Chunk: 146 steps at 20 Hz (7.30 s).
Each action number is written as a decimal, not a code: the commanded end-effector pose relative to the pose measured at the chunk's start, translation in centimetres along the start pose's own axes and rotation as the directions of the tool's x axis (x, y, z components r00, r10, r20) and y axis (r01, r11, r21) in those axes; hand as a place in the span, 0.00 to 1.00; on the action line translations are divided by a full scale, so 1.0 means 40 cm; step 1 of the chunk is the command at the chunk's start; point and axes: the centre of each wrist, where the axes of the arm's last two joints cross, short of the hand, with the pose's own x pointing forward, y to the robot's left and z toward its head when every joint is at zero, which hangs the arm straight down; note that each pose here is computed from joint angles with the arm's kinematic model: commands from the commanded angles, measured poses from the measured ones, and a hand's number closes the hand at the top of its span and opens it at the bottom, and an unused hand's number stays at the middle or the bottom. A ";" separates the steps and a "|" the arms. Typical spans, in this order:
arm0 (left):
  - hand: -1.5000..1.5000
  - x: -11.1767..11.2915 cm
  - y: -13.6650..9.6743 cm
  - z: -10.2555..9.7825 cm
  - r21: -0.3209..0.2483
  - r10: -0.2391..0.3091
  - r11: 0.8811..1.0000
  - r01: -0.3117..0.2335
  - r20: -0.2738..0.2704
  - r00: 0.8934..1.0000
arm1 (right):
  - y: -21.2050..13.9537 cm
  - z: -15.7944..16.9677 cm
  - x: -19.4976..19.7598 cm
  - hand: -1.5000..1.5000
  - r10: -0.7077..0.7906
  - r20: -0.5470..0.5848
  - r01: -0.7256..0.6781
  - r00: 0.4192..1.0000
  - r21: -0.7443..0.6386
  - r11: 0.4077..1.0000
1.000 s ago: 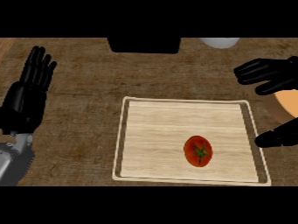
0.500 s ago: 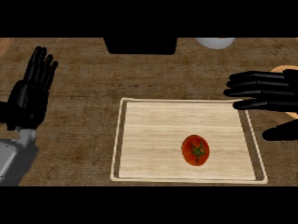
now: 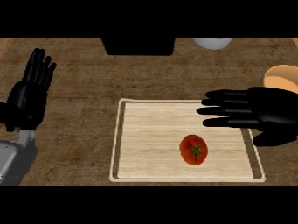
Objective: Pick the tomato from the tray and place it in the pot
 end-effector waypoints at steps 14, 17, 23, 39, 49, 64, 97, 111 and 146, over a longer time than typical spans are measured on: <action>0.50 -0.032 0.005 0.001 0.014 -0.018 1.000 0.018 -0.003 1.000 | 0.139 -0.067 -0.018 0.00 -0.052 0.050 0.047 0.997 0.086 0.995; 0.50 -0.024 0.029 0.007 0.006 -0.018 1.000 0.018 -0.001 1.000 | 0.196 -0.095 0.017 0.00 -0.043 0.084 0.036 0.996 0.078 0.996; 0.50 -0.034 0.041 0.017 0.010 -0.015 1.000 0.015 0.015 1.000 | 0.167 -0.061 0.013 0.00 0.045 -0.048 -0.040 0.998 0.099 0.994; 0.50 -0.028 -0.001 -0.034 0.004 0.000 1.000 0.000 -0.006 1.000 | 0.336 -0.193 0.038 0.00 -0.001 0.005 0.000 1.000 0.114 0.993; 0.50 0.009 0.016 0.019 0.000 -0.002 1.000 0.002 0.005 1.000 | 0.386 -0.229 0.027 1.00 0.068 0.182 -0.086 0.981 0.091 0.992; 0.50 0.015 0.019 -0.004 0.021 -0.019 1.000 0.019 0.018 1.000 | 0.289 -0.135 -0.057 1.00 -0.026 -0.651 -0.131 0.759 -0.191 0.973; 0.50 0.019 -0.043 -0.013 0.006 -0.003 1.000 0.003 0.000 1.000 | -0.224 -0.155 -0.193 1.00 -0.510 -0.536 -0.676 -0.672 0.164 0.718; 0.50 0.031 -0.026 0.003 0.014 -0.004 1.000 0.004 0.004 1.000 | -0.080 0.120 -0.125 1.00 -0.522 -0.559 -0.687 -0.645 0.125 0.716; 0.50 -0.025 0.004 0.054 -0.002 -0.007 1.000 0.007 0.002 1.000 | -0.002 0.336 -0.062 0.00 -0.940 -0.341 -0.971 -0.002 -0.224 0.083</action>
